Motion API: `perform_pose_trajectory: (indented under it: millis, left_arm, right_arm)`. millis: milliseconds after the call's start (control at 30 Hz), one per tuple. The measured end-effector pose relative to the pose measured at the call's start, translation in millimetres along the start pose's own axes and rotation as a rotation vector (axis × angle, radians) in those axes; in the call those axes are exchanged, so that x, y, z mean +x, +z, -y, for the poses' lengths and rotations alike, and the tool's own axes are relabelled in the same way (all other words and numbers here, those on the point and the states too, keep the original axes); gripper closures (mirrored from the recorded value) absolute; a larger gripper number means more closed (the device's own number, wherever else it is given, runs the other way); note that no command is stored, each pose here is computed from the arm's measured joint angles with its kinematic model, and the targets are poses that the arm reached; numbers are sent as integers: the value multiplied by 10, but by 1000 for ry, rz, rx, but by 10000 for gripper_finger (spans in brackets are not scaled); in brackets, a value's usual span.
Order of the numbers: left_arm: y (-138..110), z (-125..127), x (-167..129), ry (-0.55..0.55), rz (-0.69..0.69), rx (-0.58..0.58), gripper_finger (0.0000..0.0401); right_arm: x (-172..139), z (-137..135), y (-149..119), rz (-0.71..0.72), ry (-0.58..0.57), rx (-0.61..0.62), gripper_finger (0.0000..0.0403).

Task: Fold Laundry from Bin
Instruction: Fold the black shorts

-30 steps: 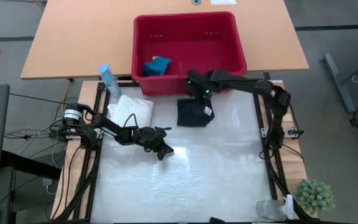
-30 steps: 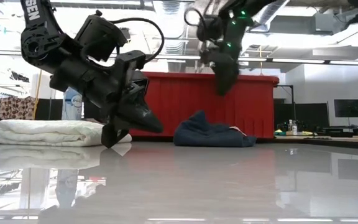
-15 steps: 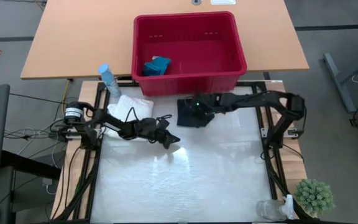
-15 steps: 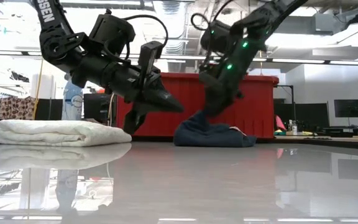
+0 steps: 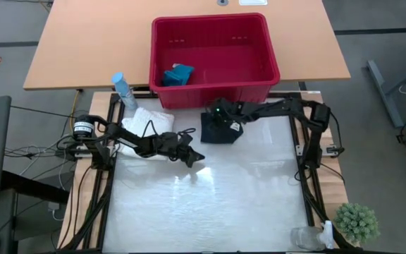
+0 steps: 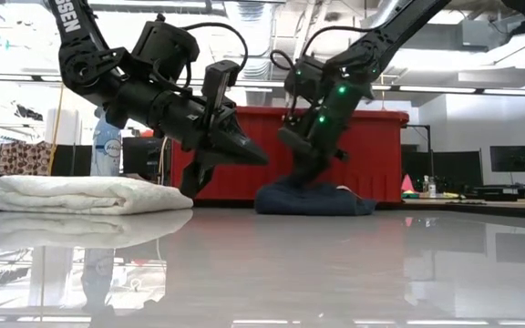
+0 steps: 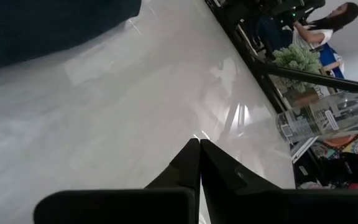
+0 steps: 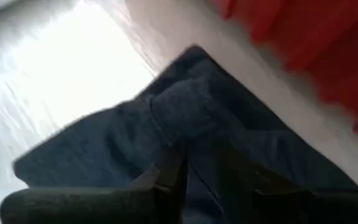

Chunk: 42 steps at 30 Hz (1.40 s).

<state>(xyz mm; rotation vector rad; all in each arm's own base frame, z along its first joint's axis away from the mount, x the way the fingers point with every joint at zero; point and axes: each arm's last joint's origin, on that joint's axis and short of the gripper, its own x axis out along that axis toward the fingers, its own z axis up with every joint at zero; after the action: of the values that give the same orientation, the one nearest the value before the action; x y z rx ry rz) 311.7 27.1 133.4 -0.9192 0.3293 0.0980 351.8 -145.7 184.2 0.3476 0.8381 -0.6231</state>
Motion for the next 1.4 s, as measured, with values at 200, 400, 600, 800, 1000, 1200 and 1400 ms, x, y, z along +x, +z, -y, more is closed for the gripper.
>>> perform_pose_trajectory:
  millis: [200, 400, 600, 800, 1000, 1200, 1400]
  left_arm:
    - [-2, 1, 0, 0, 0, 0, 401]
    - [3, -2, 0, 12, 15, -1, 401]
    - [6, 0, 0, 15, 22, -1, 401]
    - [-7, 13, 0, -26, -26, -16, 401]
    - [-65, 58, -1, -120, -151, -37, 401]
    - [-140, 90, -5, -176, -268, -63, 401]
    - [-101, 145, -33, -200, -257, -71, 401]
  right_arm:
    - [21, 161, -25, -66, -23, 39, 311]
    - [49, 319, 8, -92, 58, 117, 320]
    - [261, 335, -113, -169, 54, 117, 336]
    - [391, 43, -265, -219, 87, 48, 363]
    - [304, -447, -424, -240, 183, -27, 382]
    - [72, -901, -596, -253, 281, -125, 358]
    - [-397, -1023, -463, -168, 375, -149, 338]
